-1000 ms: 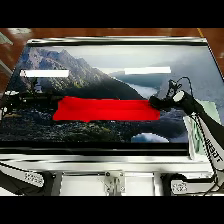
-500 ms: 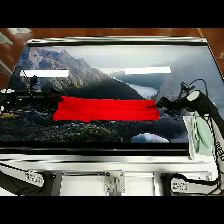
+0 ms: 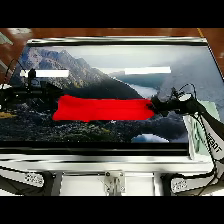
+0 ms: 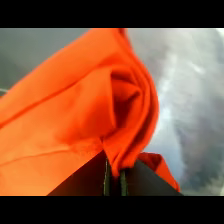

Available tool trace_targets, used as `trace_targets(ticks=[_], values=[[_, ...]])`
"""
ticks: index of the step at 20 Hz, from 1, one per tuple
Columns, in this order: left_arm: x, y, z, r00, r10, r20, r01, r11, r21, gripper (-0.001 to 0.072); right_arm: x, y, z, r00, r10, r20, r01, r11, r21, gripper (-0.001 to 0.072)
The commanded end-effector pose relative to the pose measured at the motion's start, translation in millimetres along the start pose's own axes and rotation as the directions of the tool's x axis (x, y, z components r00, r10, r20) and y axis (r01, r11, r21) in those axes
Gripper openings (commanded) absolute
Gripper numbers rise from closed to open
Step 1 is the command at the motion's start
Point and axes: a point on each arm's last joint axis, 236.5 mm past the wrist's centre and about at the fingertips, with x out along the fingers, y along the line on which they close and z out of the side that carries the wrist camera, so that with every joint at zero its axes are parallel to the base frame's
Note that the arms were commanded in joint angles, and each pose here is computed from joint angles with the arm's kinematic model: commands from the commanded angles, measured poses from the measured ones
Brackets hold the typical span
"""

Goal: Fold the shirts.

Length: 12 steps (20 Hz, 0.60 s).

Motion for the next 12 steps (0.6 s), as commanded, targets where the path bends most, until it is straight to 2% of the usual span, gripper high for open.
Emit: trace_targets(ticks=[1, 3, 4, 7, 12], values=[[18, -13, -2, 1.000, -0.010, -0.010, 0.010, 1.000, 0.020, 0.0243, -19, 34, 4, 0.995, 0.088, 0.039, -0.085, 0.994, -0.063, 0.0061], [44, -21, -10, 0.999, -0.003, -0.042, 0.005, 0.999, 0.044, 0.0081, -53, 60, 3, 0.989, 0.126, 0.082, -0.113, 0.983, -0.146, 0.0061], [61, -27, -20, 0.997, 0.001, -0.076, 0.004, 0.998, 0.067, 0.0052, -74, 76, 0, 0.983, 0.153, 0.100, -0.133, 0.974, -0.185, 0.0061], [113, -32, -57, 0.981, 0.075, -0.179, -0.049, 0.988, 0.145, 0.0051, -130, 116, -23, 0.965, 0.230, 0.123, -0.195, 0.949, -0.250, 0.0061], [207, -57, -119, 0.964, 0.134, -0.228, -0.082, 0.971, 0.223, 0.0052, -208, 156, -71, 0.935, 0.318, 0.158, -0.252, 0.908, -0.335, 0.0061]])
